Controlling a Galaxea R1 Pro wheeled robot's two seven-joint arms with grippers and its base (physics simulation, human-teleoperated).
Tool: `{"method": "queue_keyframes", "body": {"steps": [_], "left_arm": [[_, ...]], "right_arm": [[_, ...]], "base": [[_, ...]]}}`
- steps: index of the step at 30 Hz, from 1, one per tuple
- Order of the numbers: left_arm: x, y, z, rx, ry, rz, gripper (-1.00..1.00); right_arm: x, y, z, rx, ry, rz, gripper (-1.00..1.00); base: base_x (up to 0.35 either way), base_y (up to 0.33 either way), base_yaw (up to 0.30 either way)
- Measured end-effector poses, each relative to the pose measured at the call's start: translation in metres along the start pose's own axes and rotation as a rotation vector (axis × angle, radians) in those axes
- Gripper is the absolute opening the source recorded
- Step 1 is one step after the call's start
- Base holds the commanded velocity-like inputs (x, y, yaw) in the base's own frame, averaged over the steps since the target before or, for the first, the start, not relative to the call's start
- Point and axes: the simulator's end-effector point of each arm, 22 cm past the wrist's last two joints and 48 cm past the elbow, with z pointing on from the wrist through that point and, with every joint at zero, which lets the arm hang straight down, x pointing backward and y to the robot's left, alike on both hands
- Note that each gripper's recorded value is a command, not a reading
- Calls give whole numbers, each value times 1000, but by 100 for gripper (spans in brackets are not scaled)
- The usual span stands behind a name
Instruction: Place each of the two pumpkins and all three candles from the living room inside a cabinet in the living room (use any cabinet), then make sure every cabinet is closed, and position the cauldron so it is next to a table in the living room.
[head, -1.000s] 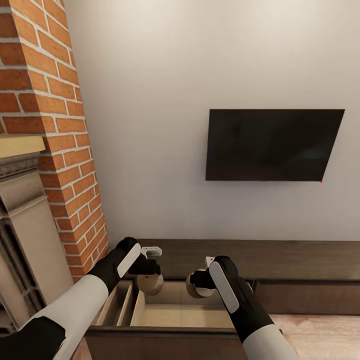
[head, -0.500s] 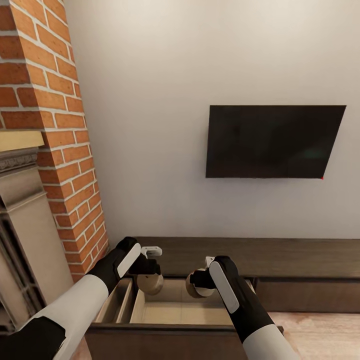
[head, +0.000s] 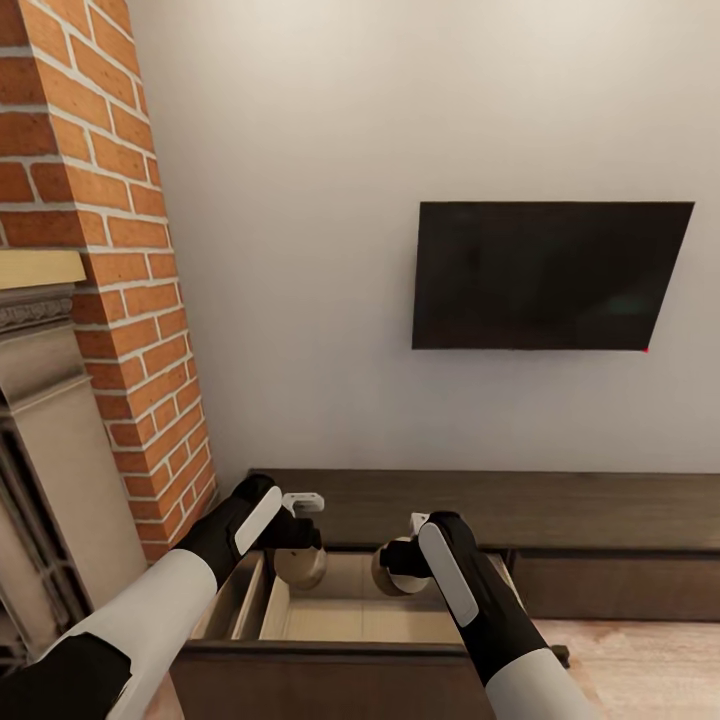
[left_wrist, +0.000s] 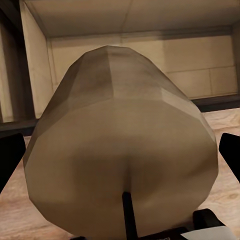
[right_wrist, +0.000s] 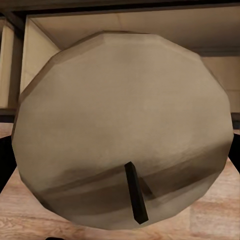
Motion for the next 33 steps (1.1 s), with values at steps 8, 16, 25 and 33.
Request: {"method": "queue_keyframes", "body": {"steps": [8,16,25,33], "left_arm": [[6,2,12,0,-1,0,-100],[13,2,25,3,-2,1,-100],[21,5,40,3,-3,1,-100],[29,6,53,3,-3,0,-100]], "right_arm": [[8,-2,11,-1,-1,0,-100],[17,-4,23,-1,-1,0,-100],[26,-6,37,-3,-1,0,-100],[36,-7,49,-5,-1,0,-100]], "base": [[0,0,0],[0,0,0],[0,0,0],[0,0,0]]}}
